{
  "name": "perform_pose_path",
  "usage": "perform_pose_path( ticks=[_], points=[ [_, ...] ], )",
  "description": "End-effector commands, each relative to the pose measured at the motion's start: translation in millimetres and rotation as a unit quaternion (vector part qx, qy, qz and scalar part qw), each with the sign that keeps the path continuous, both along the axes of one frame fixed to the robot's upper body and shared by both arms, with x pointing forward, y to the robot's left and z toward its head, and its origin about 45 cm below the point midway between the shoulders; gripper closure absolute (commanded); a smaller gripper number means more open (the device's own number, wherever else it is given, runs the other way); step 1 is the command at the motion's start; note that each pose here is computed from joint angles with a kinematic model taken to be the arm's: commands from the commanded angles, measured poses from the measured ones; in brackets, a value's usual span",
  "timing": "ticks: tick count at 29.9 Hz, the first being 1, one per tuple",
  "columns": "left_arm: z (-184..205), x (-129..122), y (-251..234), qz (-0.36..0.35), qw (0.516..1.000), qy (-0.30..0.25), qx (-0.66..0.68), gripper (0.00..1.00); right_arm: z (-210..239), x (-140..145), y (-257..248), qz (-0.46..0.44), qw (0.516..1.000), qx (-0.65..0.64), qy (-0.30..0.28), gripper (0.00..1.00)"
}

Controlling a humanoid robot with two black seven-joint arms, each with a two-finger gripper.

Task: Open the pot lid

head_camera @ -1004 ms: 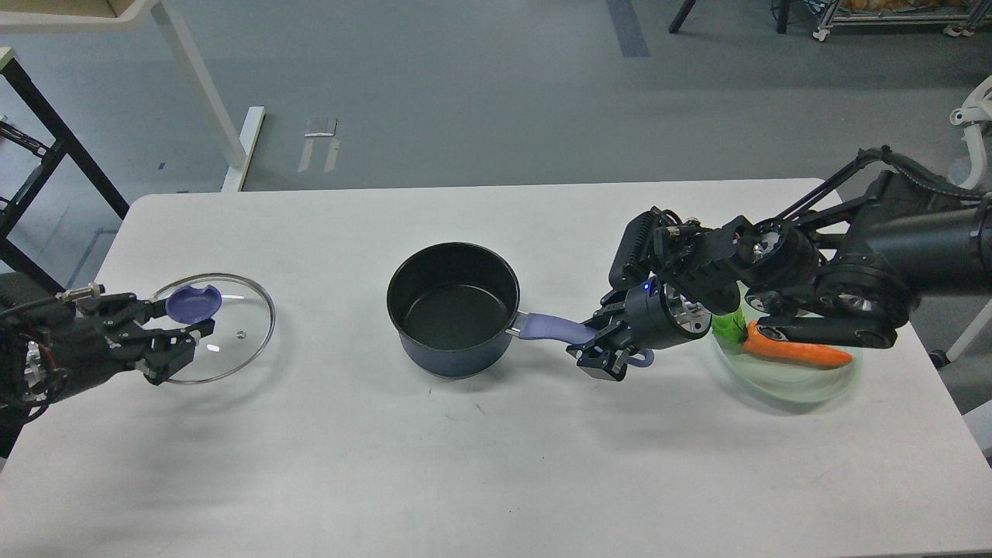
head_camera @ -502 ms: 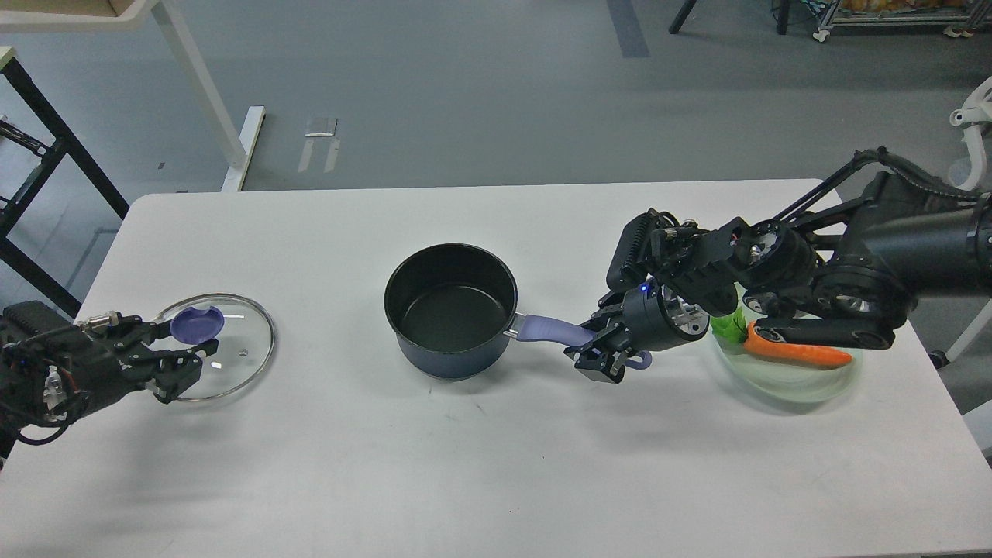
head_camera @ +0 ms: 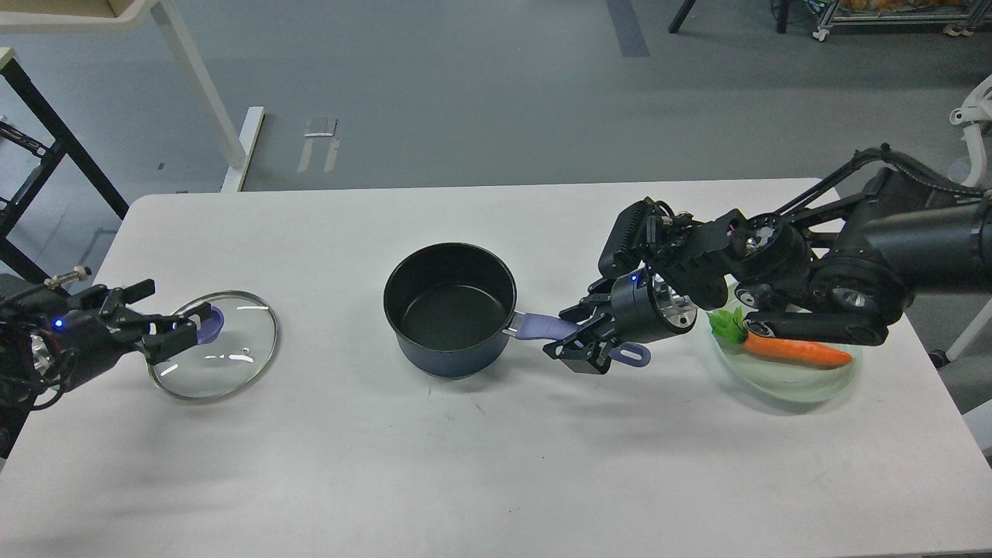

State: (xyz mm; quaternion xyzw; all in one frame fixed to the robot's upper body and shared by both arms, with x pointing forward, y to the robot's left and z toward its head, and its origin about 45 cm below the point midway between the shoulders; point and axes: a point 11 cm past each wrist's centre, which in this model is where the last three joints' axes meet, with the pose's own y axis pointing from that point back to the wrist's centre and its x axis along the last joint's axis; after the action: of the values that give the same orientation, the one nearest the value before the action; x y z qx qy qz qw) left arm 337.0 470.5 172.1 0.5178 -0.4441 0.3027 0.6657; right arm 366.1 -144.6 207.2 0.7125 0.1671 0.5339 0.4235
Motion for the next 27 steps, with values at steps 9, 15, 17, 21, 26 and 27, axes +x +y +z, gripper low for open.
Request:
perform_pose_path(
  ticks=[9,15,17,21,26,27],
  points=[
    [90,72,-3,0.175,0.926,-0.015,-0.336,0.01,102,60,-29,-0.145,0.967,0.197,-0.075,0.02],
    [109,93,-22,0.207,0.834,-0.022,-0.511,0.01,162,81,-71,-0.256,0.891,0.366,-0.086,0.02],
    [111,103,-36,0.210,0.800,-0.027,-0.561,0.01,177,91,-91,-0.291,0.859,0.411,-0.095,0.01],
    [110,119,-61,0.203,0.758,-0.025,-0.619,0.00,184,107,-130,-0.366,0.790,0.483,-0.093,0.00],
    [108,131,-87,0.190,0.712,-0.007,-0.676,0.00,158,113,-174,-0.474,0.666,0.576,-0.019,0.00],
    [107,134,-89,0.194,0.699,-0.009,-0.688,0.00,151,113,-183,-0.493,0.642,0.587,-0.009,0.00]
  ],
)
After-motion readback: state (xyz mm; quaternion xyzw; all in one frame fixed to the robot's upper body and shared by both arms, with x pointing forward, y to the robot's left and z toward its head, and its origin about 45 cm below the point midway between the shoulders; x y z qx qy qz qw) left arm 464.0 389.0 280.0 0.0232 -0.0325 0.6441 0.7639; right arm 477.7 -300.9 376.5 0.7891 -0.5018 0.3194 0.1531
